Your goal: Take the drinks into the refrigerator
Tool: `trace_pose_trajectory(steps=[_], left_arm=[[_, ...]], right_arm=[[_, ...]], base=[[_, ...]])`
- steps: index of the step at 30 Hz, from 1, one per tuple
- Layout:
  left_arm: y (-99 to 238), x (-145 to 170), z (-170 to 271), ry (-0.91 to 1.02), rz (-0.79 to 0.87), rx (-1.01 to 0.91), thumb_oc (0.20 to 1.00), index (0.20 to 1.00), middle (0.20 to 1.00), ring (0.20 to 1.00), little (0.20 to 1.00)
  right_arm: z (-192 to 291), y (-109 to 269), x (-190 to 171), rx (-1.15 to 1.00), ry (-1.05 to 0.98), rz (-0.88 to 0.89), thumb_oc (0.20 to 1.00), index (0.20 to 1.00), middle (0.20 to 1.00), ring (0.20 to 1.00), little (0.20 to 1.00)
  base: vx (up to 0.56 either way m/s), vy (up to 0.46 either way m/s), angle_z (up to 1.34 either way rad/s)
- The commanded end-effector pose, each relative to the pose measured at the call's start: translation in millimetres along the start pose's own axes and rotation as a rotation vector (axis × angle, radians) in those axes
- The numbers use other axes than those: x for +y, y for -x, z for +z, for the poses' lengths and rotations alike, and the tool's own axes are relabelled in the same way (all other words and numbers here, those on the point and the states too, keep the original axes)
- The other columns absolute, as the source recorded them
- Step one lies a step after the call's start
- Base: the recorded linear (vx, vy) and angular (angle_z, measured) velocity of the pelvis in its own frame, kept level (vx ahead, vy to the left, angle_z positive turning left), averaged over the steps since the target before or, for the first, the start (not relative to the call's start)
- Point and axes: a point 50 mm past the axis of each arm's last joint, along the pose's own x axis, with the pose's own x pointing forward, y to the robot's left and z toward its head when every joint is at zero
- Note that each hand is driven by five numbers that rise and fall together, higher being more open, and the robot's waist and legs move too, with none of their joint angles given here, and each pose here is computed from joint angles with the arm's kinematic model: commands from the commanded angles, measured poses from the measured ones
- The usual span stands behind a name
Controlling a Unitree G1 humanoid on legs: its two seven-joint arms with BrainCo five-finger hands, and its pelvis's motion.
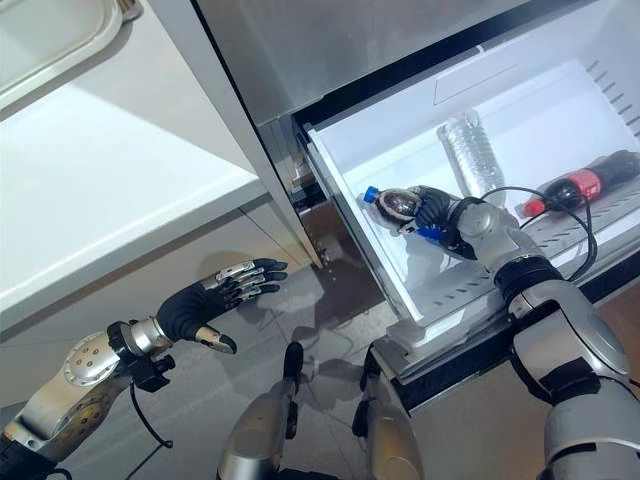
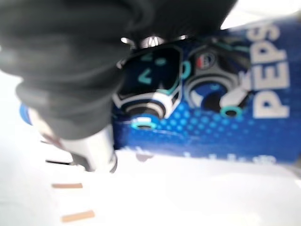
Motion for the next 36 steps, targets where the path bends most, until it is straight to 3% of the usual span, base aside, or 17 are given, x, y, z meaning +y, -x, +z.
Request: trace_pose_trajectory(steps=[1, 2, 5, 7, 9, 18, 24, 36], left_arm=[[0, -15, 18, -0.031, -0.029, -0.122, 1.000, 1.000, 1.000, 1.000, 1.000], [0, -15, 19, -0.030, -0.026, -0.124, 1.000, 1.000, 1.000, 1.000, 1.000], [1, -15, 19, -0.027, -0.023, -0.125, 1.000, 1.000, 1.000, 1.000, 1.000], [1, -15, 19, -0.030, -0.022, -0.125, 1.000, 1.000, 1.000, 1.000, 1.000], [1, -15, 19, -0.030, -0.020, -0.124, 1.000, 1.000, 1.000, 1.000, 1.000], [1, -14, 19, -0.037, -0.015, -0.124, 1.000, 1.000, 1.000, 1.000, 1.000], [-1, -11, 18, -0.033, -0.008, -0.128, 1.000, 1.000, 1.000, 1.000, 1.000], [7, -4, 16, -0.013, -0.021, -0.093, 1.000, 1.000, 1.000, 1.000, 1.000]], right_arm=[[11, -9, 15, -0.036, 0.021, 0.012, 0.583, 0.583, 0.583, 0.583, 0.583], [10, -9, 14, -0.034, 0.017, 0.009, 0.514, 0.514, 0.514, 0.514, 0.514], [10, -9, 13, -0.031, 0.019, 0.006, 0.555, 0.555, 0.555, 0.555, 0.555], [11, -9, 12, -0.035, 0.022, 0.002, 0.868, 0.868, 0.868, 0.868, 0.868], [11, -9, 11, -0.037, 0.024, -0.001, 1.000, 1.000, 1.000, 1.000, 1.000], [14, -8, 7, -0.046, 0.025, -0.013, 1.000, 1.000, 1.000, 1.000, 1.000], [30, 4, -7, -0.159, 0.057, -0.067, 1.000, 1.000, 1.000, 1.000, 1.000], [34, 86, -71, -0.404, 0.034, -0.326, 1.000, 1.000, 1.000, 1.000, 1.000]], base=[[0.00, 0.000, 0.00], [0.00, 0.000, 0.00], [0.00, 0.000, 0.00], [0.00, 0.000, 0.00], [0.00, 0.000, 0.00], [0.00, 0.000, 0.00], [0.00, 0.000, 0.00], [0.02, 0.005, -0.06]])
